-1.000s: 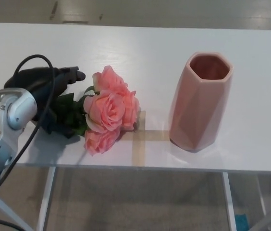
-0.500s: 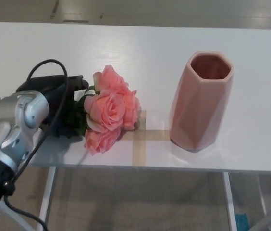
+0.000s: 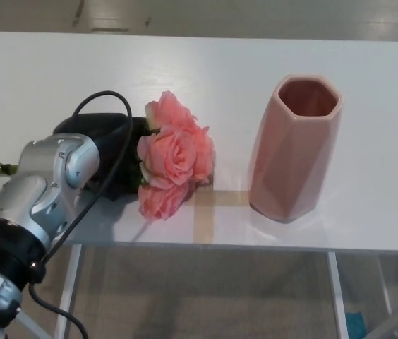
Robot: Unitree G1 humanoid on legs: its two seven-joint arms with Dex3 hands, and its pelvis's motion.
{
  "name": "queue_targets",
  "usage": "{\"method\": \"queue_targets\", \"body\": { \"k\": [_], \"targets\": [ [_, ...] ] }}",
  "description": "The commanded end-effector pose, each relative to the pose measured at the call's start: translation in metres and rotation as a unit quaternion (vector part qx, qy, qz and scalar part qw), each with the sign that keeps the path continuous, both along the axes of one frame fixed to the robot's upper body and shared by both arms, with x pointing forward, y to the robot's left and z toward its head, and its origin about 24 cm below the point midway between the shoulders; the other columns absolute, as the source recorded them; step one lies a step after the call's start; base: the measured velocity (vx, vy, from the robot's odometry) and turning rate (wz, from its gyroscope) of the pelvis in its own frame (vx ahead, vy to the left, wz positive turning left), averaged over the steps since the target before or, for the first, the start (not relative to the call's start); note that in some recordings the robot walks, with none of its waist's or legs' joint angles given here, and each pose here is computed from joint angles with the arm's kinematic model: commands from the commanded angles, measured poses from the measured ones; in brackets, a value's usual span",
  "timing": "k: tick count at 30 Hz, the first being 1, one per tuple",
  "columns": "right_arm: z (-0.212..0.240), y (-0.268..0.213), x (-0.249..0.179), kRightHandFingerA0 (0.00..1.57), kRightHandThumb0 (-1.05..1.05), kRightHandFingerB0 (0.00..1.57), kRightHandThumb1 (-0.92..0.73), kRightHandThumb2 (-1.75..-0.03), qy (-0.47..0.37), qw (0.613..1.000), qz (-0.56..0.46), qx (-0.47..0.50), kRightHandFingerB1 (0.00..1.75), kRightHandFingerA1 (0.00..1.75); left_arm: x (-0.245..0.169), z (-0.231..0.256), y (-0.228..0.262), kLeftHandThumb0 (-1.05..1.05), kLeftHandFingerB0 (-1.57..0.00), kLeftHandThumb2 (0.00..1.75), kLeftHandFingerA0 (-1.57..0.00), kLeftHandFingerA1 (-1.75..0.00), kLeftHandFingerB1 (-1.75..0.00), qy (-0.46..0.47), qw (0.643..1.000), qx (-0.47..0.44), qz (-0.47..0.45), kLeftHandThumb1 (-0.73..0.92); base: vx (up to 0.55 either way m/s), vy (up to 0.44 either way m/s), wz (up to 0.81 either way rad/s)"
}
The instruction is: Use the left hand to pick up the rose and then lift and insert it into the pink vase.
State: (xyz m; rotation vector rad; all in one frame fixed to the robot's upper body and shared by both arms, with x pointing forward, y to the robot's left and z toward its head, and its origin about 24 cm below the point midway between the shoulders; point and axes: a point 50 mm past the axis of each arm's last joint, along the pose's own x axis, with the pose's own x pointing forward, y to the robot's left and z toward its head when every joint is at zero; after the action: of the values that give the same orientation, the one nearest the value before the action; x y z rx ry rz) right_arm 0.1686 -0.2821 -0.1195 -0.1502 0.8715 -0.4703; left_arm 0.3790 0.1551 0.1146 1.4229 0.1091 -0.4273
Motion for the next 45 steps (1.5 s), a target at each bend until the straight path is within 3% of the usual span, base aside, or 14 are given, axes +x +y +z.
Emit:
{"method": "queue_targets", "body": {
  "k": [1, 2, 7, 9, 14, 21, 24, 27, 28, 30, 32, 37, 44, 45],
  "targets": [
    [-0.001, 0.000, -0.002, 0.74, -0.16, 0.62, -0.54, -0.56, 0.002, 1.000, -0.008, 0.006, 0.47, 0.52, -0.001, -0.004, -0.005, -0.26, -0.44, 0.62, -0.89, -0.94, -0.34, 0.002, 1.000, -0.003, -0.020, 0.72, 0.00, 0.000, 0.00],
    [0.000, 0.000, -0.001, 0.73, -0.16, 0.62, -0.54, -0.55, -0.003, 1.000, -0.002, 0.006, 0.48, 0.52, -0.003, -0.005, -0.007, -0.15, -0.79, 0.56, -0.65, -1.55, -0.46, -0.013, 1.000, -0.002, -0.027, 0.61, 0.00, 0.000, 0.00],
    [0.001, -0.001, 0.000, 0.73, -0.16, 0.62, -0.54, -0.55, -0.006, 1.000, -0.002, 0.008, 0.47, 0.52, -0.005, -0.005, -0.008, -0.16, -0.89, 0.57, -0.62, -1.53, -0.52, -0.023, 0.999, -0.001, -0.030, 0.60, 0.00, 0.000, 0.00],
    [0.001, -0.001, 0.001, 0.74, -0.16, 0.61, -0.55, -0.55, -0.012, 1.000, -0.001, 0.010, 0.47, 0.53, -0.005, -0.005, -0.006, -0.22, -0.72, 0.58, -0.70, -1.41, -0.45, -0.032, 0.999, -0.008, -0.027, 0.61, 0.00, 0.000, 0.00],
    [0.002, -0.002, 0.002, 0.74, -0.16, 0.61, -0.56, -0.55, -0.009, 1.000, -0.003, 0.007, 0.47, 0.52, -0.005, -0.006, -0.006, -0.22, -0.66, 0.58, -0.71, -1.39, -0.43, -0.047, 0.998, -0.017, -0.029, 0.61, 0.00, 0.000, 0.00],
    [0.002, -0.001, 0.003, 0.73, -0.17, 0.61, -0.56, -0.55, -0.010, 1.000, -0.005, 0.009, 0.47, 0.52, -0.005, -0.001, 0.000, -0.19, -0.88, 0.58, -0.66, -1.49, -0.56, -0.085, 0.996, -0.022, -0.032, 0.59, 0.00, 0.000, 0.00],
    [0.002, -0.001, 0.003, 0.73, -0.17, 0.61, -0.56, -0.55, -0.010, 1.000, -0.004, 0.007, 0.47, 0.52, -0.003, 0.006, 0.003, -0.16, -0.81, 0.53, -0.55, -1.64, -0.60, -0.108, 0.993, -0.033, -0.026, 0.70, 0.00, 0.000, 0.00],
    [0.002, -0.002, 0.004, 0.72, -0.17, 0.61, -0.55, -0.56, -0.010, 1.000, -0.006, 0.006, 0.47, 0.52, 0.000, 0.022, 0.007, -0.16, -0.87, 0.57, -0.63, -1.56, -0.72, -0.158, 0.985, -0.067, -0.016, 0.65, 0.00, 0.000, 0.00],
    [0.002, -0.002, 0.004, 0.72, -0.17, 0.61, -0.55, -0.56, -0.010, 1.000, -0.006, 0.007, 0.47, 0.52, 0.000, 0.027, 0.007, -0.16, -0.89, 0.59, -0.64, -1.55, -0.52, -0.176, 0.981, -0.085, -0.014, 0.67, 0.00, 0.000, 0.00],
    [0.003, -0.002, 0.004, 0.72, -0.17, 0.60, -0.55, -0.56, -0.008, 1.000, -0.005, 0.007, 0.47, 0.52, 0.000, 0.034, 0.008, -0.16, -0.90, 0.60, -0.65, -1.53, -0.53, -0.198, 0.975, -0.103, -0.012, 0.69, 0.00, 0.000, 0.00],
    [0.002, -0.002, 0.004, 0.72, -0.17, 0.61, -0.55, -0.56, -0.009, 1.000, -0.007, 0.010, 0.47, 0.52, 0.000, 0.043, 0.009, -0.16, -0.86, 0.62, -0.69, -1.54, -0.79, -0.223, 0.967, -0.121, -0.015, 0.72, 0.00, 0.000, 0.00],
    [0.003, -0.003, 0.004, 0.73, -0.16, 0.62, -0.56, -0.55, -0.008, 1.000, -0.001, 0.006, 0.47, 0.52, 0.004, 0.063, 0.011, -0.17, -0.89, 0.63, -0.74, -1.55, -0.72, -0.258, 0.955, -0.144, -0.021, 0.72, 0.00, 0.000, 0.00],
    [0.003, -0.003, 0.003, 0.72, -0.15, 0.62, -0.56, -0.55, -0.010, 1.000, -0.002, 0.008, 0.47, 0.52, 0.004, 0.082, 0.012, -0.14, -0.80, 0.63, -0.76, -1.55, -0.99, -0.277, 0.944, -0.176, -0.037, 0.74, 0.00, 0.000, 0.00],
    [0.003, -0.003, 0.004, 0.72, -0.14, 0.62, -0.56, -0.55, -0.010, 1.000, 0.000, 0.008, 0.47, 0.52, 0.005, 0.100, 0.009, -0.15, -0.72, 0.63, -0.76, -1.56, -1.16, -0.289, 0.931, -0.219, -0.031, 0.76, 0.00, 0.000, 0.00]
  ]
}}
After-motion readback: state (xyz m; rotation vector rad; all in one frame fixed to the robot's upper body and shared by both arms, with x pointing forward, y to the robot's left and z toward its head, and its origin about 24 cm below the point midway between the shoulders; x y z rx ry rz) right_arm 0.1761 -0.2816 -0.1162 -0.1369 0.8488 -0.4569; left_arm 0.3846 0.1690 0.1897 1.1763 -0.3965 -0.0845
